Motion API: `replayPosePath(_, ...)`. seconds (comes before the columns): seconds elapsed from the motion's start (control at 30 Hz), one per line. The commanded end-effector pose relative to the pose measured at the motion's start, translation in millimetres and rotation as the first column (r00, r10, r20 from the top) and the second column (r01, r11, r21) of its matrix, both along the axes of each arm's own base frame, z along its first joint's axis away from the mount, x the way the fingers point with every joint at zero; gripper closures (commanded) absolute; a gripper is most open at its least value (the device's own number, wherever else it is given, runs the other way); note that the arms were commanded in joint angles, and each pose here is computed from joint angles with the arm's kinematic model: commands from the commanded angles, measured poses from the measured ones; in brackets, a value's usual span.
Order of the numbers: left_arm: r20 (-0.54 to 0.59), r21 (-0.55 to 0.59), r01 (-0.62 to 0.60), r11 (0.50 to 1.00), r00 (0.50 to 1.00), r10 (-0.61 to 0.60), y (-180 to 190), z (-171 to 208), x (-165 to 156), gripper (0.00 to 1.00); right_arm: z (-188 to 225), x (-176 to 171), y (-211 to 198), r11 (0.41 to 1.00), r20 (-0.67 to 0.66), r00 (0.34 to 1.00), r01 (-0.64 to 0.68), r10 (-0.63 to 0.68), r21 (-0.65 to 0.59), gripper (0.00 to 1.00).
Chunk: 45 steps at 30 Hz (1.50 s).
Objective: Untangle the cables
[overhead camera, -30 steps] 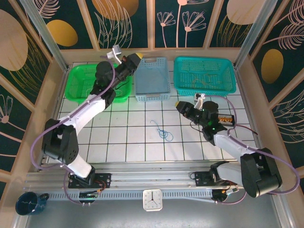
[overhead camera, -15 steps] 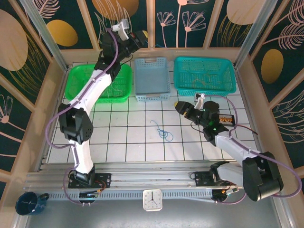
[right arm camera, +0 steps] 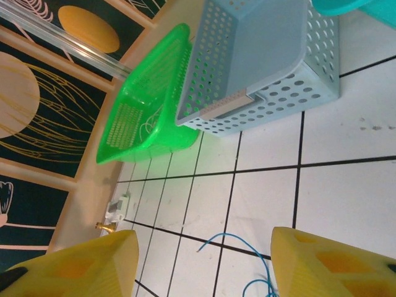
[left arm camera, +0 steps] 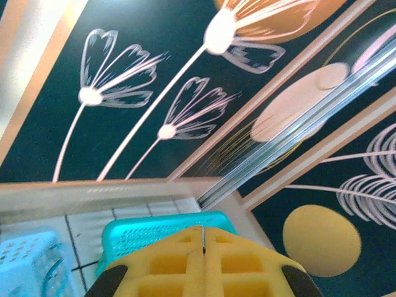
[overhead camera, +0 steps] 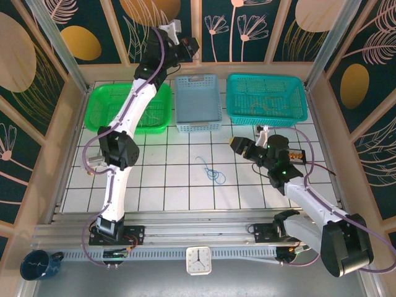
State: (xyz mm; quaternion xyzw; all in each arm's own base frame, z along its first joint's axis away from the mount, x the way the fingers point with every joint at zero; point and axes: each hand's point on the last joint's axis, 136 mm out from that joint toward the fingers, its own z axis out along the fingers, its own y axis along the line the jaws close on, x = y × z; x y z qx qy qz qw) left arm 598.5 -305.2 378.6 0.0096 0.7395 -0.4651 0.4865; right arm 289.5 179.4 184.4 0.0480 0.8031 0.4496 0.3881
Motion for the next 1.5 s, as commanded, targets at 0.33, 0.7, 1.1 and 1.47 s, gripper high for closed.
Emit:
replayPosePath(0.33, -0.140, 0.228, -0.030, 0.973, 0.988, 0.064, 7.6, -85.6, 17.5, 0.92, -21.8, -12.1, -4.0, 0.994, -0.023, 1.000, 0.000, -0.003, -0.108, 0.41)
replayPosePath(0.7, -0.106, 0.261, -0.034, 0.965, 0.992, 0.063, 10.4, -60.9, 2.7, 0.01, -26.0, -8.1, 3.5, 0.990, -0.025, 1.000, -0.016, 0.012, -0.140, 0.41)
replayPosePath(1.1, -0.090, 0.324, 0.006, 0.946, 0.996, 0.025, -6.6, -22.7, -47.3, 0.01, -59.0, -11.5, 43.6, 0.924, -0.029, 0.993, -0.115, 0.112, -0.366, 0.41)
replayPosePath(1.47, -0.048, 0.350, 0.026, 0.936, 0.999, -0.010, -19.1, 27.5, -104.5, 0.01, -83.4, 1.5, 84.9, 0.796, -0.020, 0.967, -0.221, 0.254, -0.563, 0.41)
